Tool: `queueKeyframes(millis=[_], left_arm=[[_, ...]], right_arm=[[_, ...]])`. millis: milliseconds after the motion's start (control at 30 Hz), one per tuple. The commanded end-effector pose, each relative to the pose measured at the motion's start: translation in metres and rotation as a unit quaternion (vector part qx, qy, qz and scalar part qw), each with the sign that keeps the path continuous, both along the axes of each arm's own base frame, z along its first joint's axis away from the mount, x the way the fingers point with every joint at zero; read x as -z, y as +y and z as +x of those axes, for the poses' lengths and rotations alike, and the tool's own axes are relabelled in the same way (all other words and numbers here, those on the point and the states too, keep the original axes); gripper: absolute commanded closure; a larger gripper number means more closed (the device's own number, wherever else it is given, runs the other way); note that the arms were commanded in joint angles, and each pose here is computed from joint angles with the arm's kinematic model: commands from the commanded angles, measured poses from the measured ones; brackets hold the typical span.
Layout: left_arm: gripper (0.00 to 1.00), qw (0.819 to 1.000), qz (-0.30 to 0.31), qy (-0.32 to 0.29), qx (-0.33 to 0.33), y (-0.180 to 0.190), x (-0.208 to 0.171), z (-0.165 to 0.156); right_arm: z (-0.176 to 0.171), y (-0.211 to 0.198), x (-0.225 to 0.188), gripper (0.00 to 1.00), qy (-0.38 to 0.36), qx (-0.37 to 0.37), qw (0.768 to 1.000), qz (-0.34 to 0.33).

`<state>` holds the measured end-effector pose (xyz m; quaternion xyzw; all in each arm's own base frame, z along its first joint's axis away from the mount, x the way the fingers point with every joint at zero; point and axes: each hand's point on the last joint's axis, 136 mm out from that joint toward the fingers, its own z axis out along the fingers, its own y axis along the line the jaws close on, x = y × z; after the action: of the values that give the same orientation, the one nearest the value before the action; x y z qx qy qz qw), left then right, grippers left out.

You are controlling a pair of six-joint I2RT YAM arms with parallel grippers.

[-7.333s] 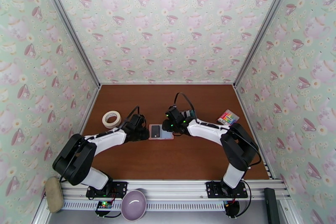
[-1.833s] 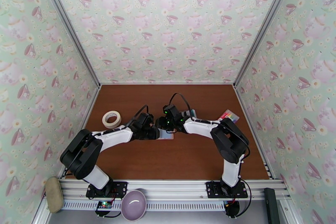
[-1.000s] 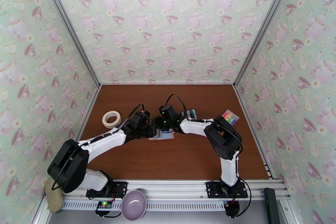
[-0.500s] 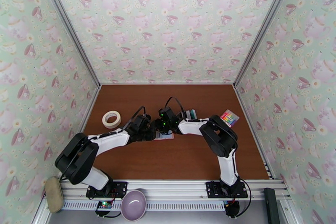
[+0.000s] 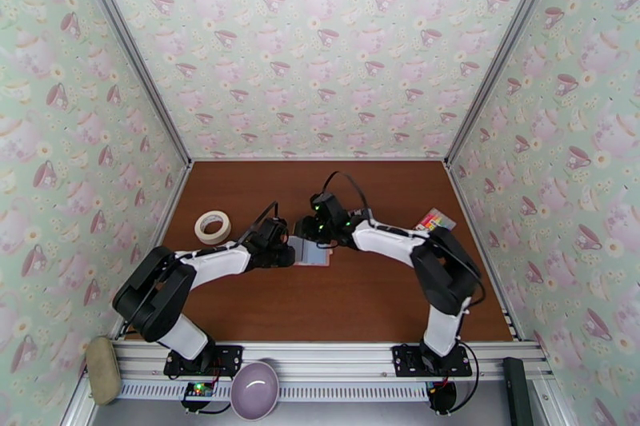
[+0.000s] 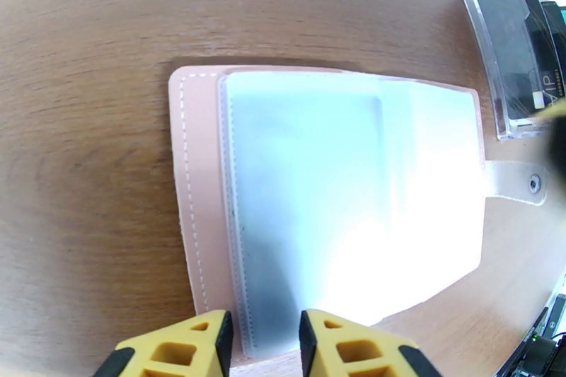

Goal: Put the credit cards into the card holder

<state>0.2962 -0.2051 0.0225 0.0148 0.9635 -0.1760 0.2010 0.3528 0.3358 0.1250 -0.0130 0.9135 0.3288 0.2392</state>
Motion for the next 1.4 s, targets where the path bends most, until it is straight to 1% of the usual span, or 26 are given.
queueKeyframes(millis=[0,133,267,433,567,767,1100,1367], left_arm=[[0.66,1.000,0.010,0.004,-0.001,0.004,0.003,0.001],[0.64,1.000,-0.016,-0.008,0.006,-0.002,-0.011,-0.001],[0.62,0.999,-0.030,-0.024,0.009,-0.005,-0.027,-0.001],[0.61,0.999,-0.025,-0.039,0.005,0.000,-0.038,0.000],[0.60,0.999,-0.017,-0.040,-0.003,0.008,-0.036,0.000],[0.59,0.999,-0.018,-0.034,-0.010,0.016,-0.028,-0.003],[0.56,0.999,-0.026,-0.019,-0.016,0.020,-0.015,-0.004],[0.56,0.999,-0.030,-0.016,-0.016,0.020,-0.012,-0.001]], right_arm=[[0.005,-0.051,0.002,0.54,-0.020,0.029,0.995,-0.093],[0.012,-0.103,-0.009,0.52,-0.041,0.065,0.986,-0.151],[0.018,-0.148,-0.015,0.50,-0.054,0.096,0.970,-0.216],[0.022,-0.181,-0.011,0.49,-0.052,0.117,0.956,-0.262],[0.026,-0.202,-0.004,0.48,-0.043,0.132,0.950,-0.281],[0.028,-0.219,0.012,0.47,-0.021,0.136,0.950,-0.280],[0.029,-0.217,0.036,0.46,0.004,0.121,0.955,-0.270],[0.028,-0.216,0.051,0.46,0.019,0.112,0.957,-0.269]])
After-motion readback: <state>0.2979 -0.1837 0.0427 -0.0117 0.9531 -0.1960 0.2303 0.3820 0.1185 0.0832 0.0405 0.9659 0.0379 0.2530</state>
